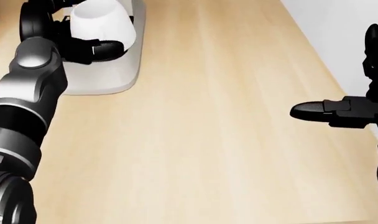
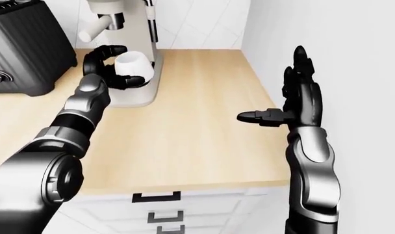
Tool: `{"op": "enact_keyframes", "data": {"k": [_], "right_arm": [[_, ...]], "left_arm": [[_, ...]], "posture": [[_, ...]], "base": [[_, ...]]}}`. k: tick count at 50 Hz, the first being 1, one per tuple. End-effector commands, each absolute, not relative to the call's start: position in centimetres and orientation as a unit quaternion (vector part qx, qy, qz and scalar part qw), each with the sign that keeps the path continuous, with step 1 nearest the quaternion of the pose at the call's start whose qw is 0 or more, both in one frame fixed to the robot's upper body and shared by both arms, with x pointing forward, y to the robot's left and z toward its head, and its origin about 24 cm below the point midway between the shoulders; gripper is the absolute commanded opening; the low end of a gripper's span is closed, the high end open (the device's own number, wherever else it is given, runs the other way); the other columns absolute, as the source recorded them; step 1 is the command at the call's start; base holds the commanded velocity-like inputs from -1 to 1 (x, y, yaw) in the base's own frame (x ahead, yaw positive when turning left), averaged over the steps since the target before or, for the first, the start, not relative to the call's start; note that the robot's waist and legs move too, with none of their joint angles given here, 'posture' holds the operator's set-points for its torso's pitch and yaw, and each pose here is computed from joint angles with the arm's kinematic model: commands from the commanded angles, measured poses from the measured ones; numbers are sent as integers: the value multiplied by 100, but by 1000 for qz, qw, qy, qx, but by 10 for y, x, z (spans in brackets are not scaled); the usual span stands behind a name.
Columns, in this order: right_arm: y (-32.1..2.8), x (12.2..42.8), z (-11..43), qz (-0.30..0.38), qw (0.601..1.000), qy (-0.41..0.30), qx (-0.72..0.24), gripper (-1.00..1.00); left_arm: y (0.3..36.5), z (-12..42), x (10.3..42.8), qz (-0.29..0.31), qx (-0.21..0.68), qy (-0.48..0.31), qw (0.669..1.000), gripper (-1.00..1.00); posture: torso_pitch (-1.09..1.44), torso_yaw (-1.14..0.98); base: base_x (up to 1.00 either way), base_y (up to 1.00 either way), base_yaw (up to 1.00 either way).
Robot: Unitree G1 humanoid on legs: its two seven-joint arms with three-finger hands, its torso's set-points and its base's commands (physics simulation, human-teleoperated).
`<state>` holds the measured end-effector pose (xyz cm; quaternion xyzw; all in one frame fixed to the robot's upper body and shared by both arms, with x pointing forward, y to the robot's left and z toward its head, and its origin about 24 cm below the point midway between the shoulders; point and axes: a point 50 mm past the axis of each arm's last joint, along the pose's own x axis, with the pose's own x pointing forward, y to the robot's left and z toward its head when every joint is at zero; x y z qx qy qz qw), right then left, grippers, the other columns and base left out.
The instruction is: Pick the mug from under the coffee machine dispenser and place it on the counter.
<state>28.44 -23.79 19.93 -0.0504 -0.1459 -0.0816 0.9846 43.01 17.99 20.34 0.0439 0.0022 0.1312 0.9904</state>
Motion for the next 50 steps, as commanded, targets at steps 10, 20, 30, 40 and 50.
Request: {"op": "enact_keyframes", "data": {"k": [10,20,30,40,50], "right_arm": [[-238,281,215,-83,977,-187,-60,100],[-238,282,213,-83,977,-187,-60,100],[-238,282,213,-83,977,-187,-61,100],[-237,281,215,-83,977,-187,-60,100],[-236,281,215,-81,977,-186,-61,100]], "left_arm": [[174,231,431,117,39,-55,991,-100],[173,237,431,96,49,-65,992,-100],[168,248,427,68,54,-71,994,-100],[169,260,414,55,59,-81,993,-100],[173,254,396,45,53,-67,995,-100]], "posture": [[0,0],[0,0],[0,0],[0,0],[0,0]], "base": [[0,0,0],[0,0,0],[0,0,0],[0,0,0],[0,0,0]]}}
